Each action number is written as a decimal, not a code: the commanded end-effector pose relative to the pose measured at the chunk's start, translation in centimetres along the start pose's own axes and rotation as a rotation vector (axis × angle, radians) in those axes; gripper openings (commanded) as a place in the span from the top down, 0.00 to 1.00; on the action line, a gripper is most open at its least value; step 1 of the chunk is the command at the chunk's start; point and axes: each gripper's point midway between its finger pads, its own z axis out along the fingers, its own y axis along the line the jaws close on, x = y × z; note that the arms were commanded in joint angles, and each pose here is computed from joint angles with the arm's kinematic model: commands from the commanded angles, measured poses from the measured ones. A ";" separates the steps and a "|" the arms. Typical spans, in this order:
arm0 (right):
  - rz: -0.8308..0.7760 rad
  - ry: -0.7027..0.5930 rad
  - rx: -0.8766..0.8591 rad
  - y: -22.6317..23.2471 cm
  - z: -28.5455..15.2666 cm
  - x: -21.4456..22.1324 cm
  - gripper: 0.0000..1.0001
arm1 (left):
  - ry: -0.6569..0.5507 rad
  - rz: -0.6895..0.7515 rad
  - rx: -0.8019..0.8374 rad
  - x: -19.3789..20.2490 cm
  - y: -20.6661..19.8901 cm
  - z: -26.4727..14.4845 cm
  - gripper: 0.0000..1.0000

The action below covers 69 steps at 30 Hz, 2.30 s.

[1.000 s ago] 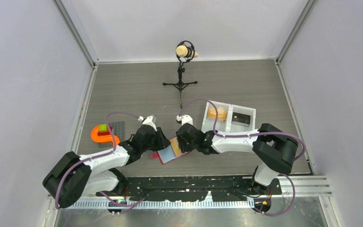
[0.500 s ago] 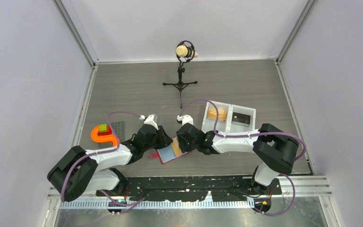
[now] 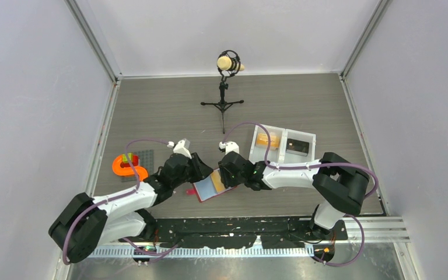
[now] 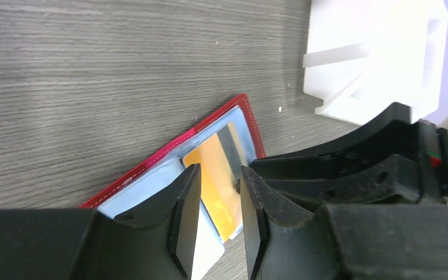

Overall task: Take the credit cards out of the card holder
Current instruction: Open the card holder at the center of the board, then remove the credit card from the card holder.

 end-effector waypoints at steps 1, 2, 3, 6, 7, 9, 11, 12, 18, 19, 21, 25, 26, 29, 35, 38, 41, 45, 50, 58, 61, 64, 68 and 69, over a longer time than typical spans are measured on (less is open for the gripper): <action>0.010 0.015 0.015 -0.8 -0.6 0.6 0.64 | -0.022 -0.029 0.038 -0.6 -0.9 -0.4 0.66; 0.010 0.015 0.015 -0.8 -0.6 0.6 0.64 | -0.020 -0.031 0.036 -0.5 -0.8 -0.3 0.66; 0.011 0.014 0.014 -0.7 -0.6 0.6 0.64 | -0.012 -0.031 0.028 -0.3 -0.6 -0.1 0.66; 0.011 0.018 0.012 -0.7 -0.5 0.7 0.64 | -0.005 -0.024 0.015 -0.1 -0.3 0.5 0.66; 0.011 0.019 0.012 -0.7 -0.5 0.7 0.64 | -0.004 -0.023 0.015 -0.1 -0.2 0.7 0.66; 0.013 0.016 0.011 -0.7 -0.6 0.7 0.64 | -0.004 -0.022 0.012 -0.2 -0.2 1.1 0.66; 0.013 0.016 0.010 -0.7 -0.6 0.7 0.64 | 0.023 -0.017 0.033 0.3 -0.6 1.3 0.66; 0.013 0.015 0.011 -0.8 -0.7 0.7 0.65 | 0.027 -0.018 0.026 0.4 -0.3 1.5 0.66; 0.011 0.015 0.015 -0.9 -0.8 0.7 0.64 | 0.050 -0.018 -0.020 1.3 1.1 1.5 0.64; 0.011 0.016 0.013 -0.9 -0.8 0.7 0.64 | 0.048 -0.018 -0.019 1.5 1.3 1.5 0.64; 0.012 0.013 0.013 -0.9 -0.8 0.7 0.64 | 0.052 -0.022 -0.016 1.7 1.4 1.6 0.64; 0.012 0.012 0.012 -0.9 -0.7 0.7 0.65 | 0.061 -0.028 -0.009 1.7 1.1 1.6 0.65; 0.013 0.013 0.013 -0.9 -0.7 0.7 0.64 | 0.054 -0.031 -0.004 1.6 1.0 1.6 0.65; 0.014 0.010 0.011 -0.8 -0.8 0.6 0.64 | 0.031 -0.035 0.017 0.8 0.2 1.3 0.65; 0.017 0.009 0.017 -1.1 -0.9 0.7 0.65 | 0.000 -0.056 0.059 -0.3 -1.3 0.9 0.64; 0.021 0.008 0.014 -1.1 -0.9 0.8 0.64 | 0.008 -0.051 0.041 -0.1 -0.9 1.1 0.64; 0.022 0.008 0.011 -1.0 -0.9 0.8 0.65 | 0.015 -0.056 0.031 0.4 -0.3 1.3 0.64; 0.021 0.006 0.009 -1.0 -0.9 0.7 0.64 | 0.020 -0.054 0.012 0.7 0.2 1.5 0.64; 0.024 0.006 0.004 -0.9 -0.9 0.7 0.65 | 0.038 -0.054 0.000 1.2 0.7 1.9 0.64; 0.026 0.010 0.003 -0.9 -0.8 0.9 0.67 | 0.057 -0.061 0.000 1.8 1.0 2.0 0.65; 0.027 0.008 0.002 -0.9 -0.8 0.9 0.67 | 0.057 -0.078 0.031 1.9 0.5 1.9 0.68; 0.028 0.010 0.000 -0.8 -0.8 0.9 0.67 | 0.060 -0.096 0.071 2.0 -0.2 1.8 0.70; 0.030 0.012 -0.001 -0.8 -0.7 1.0 0.67 | 0.082 -0.102 0.086 2.4 -0.4 1.9 0.71; 0.030 0.012 -0.001 -0.8 -0.7 1.0 0.67 | 0.085 -0.102 0.084 2.5 -0.4 1.9 0.71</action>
